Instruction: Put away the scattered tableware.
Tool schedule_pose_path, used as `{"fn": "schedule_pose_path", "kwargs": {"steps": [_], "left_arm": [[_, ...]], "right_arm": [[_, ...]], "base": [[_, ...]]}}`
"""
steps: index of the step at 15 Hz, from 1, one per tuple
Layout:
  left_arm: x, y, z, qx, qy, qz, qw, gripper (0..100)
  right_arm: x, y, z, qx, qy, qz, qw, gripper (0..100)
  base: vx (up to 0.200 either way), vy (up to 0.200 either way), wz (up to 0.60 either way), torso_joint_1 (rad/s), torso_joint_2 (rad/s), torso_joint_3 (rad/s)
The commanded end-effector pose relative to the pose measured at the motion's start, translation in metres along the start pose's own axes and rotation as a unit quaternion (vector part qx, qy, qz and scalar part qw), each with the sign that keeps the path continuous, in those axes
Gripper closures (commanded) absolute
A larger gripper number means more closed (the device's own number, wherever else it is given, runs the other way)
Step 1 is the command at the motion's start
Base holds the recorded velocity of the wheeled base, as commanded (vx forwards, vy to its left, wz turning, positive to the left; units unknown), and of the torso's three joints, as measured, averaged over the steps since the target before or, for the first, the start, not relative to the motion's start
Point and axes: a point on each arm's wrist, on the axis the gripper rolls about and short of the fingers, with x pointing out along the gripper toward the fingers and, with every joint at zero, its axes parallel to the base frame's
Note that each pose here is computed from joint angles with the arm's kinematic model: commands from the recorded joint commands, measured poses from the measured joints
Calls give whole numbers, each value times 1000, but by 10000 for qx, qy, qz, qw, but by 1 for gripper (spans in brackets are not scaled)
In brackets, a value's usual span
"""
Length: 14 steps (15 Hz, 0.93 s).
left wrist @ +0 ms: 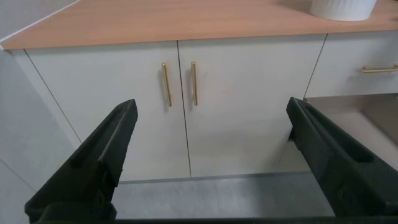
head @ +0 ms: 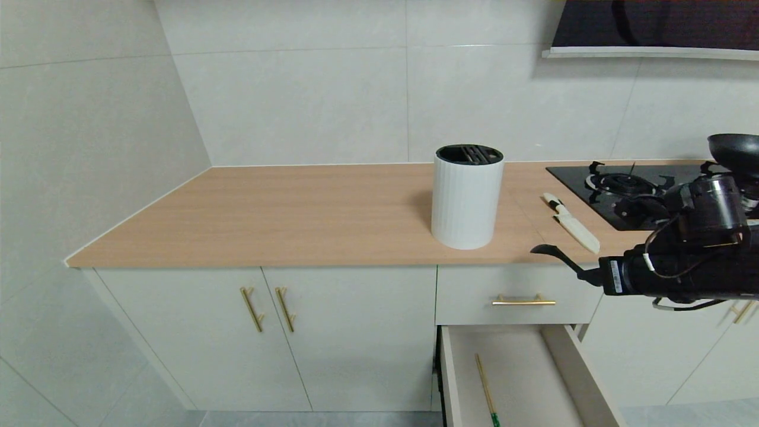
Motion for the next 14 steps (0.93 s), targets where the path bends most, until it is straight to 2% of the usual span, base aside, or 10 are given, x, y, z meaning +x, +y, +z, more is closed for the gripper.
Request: {"fn": "schedule_pose_path", "kwargs": {"steps": [1,3,9,14], "left_arm": [[0,0,0,0,2,-3,10000,0],[0,0,0,0,2,-3,10000,0],[0,0,0,0,-6,-3,10000,0],[0,0,0,0,2,-3,10000,0]], "right_arm": [[-18,6,-10,-125,-51,49,9999,100],[-14,5,-19,-284,9,54,9996,100],[-9,4,-21,-317,-6,54,9995,100],[-6,4,-24,-413,55,59,9991,100]], "base": [[0,0,0,0,0,0],[0,0,0,0,0,0],[0,0,0,-13,26,17],[0,0,0,-184,431,246]]}}
